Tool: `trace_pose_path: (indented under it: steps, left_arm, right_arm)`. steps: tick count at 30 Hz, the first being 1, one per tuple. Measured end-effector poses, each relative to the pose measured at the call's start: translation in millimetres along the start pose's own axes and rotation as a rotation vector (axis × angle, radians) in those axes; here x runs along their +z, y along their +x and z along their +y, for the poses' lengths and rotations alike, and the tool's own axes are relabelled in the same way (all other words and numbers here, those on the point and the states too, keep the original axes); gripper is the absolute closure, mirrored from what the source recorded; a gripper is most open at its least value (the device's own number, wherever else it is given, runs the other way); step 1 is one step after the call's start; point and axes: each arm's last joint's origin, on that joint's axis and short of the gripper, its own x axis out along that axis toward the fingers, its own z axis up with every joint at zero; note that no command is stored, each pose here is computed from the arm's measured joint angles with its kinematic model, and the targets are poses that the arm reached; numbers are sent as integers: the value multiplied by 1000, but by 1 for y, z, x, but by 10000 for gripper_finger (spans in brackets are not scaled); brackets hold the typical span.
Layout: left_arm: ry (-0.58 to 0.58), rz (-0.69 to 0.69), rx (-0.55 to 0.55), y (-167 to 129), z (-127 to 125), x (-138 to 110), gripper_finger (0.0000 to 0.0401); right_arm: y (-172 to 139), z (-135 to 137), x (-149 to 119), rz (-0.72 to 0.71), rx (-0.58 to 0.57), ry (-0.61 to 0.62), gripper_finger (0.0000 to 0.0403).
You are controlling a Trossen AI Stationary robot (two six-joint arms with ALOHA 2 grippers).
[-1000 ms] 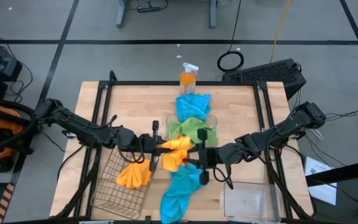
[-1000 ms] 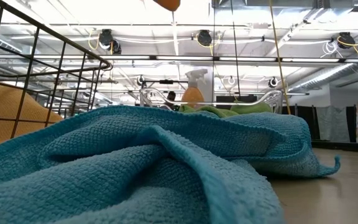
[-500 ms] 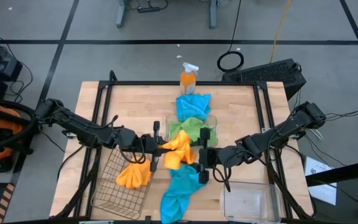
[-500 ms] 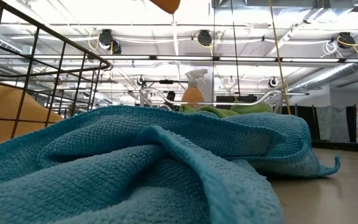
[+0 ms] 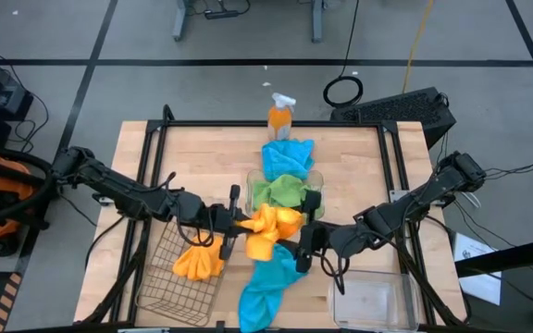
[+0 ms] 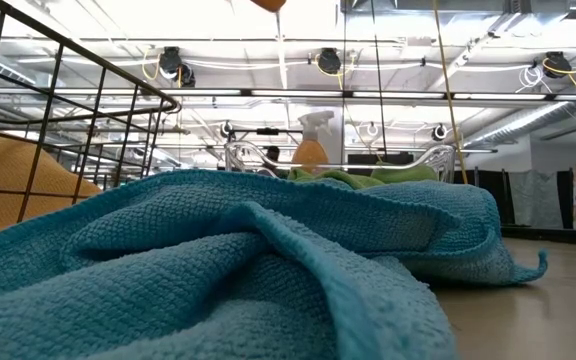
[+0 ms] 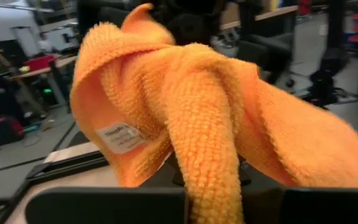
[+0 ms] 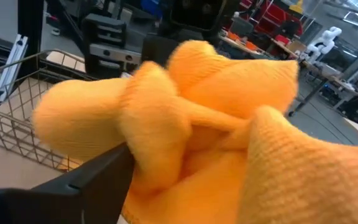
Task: Sort microfiber towel by color & place in baskets
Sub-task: Put the yellow towel into the mesh basket
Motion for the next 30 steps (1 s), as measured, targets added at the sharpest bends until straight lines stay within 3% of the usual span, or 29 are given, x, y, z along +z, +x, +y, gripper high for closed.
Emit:
trace_pose_path:
  steps: [9, 15, 19, 25, 28, 30]
  left_arm:
    - [5, 24, -54, 0, -2, -3, 379]
    - [7, -2, -166, 0, -5, -2, 379]
    - [7, -3, -168, 0, -5, -2, 379]
    - [-25, 11, -95, 0, 0, -3, 376]
    - [-45, 28, -39, 0, 1, -4, 350]
    - [-45, 29, 4, 0, 0, -3, 320]
  right_arm:
    - [2, -1, 1, -22, 58, -49, 53]
    - [4, 2, 2, -77, 241, -104, 77]
    - [12, 1, 0, -82, 240, -96, 146]
    - [21, -4, -3, -73, 222, -68, 307]
    - [22, -6, -4, -63, 210, -58, 379]
    - [21, -7, -3, -65, 207, -58, 387]
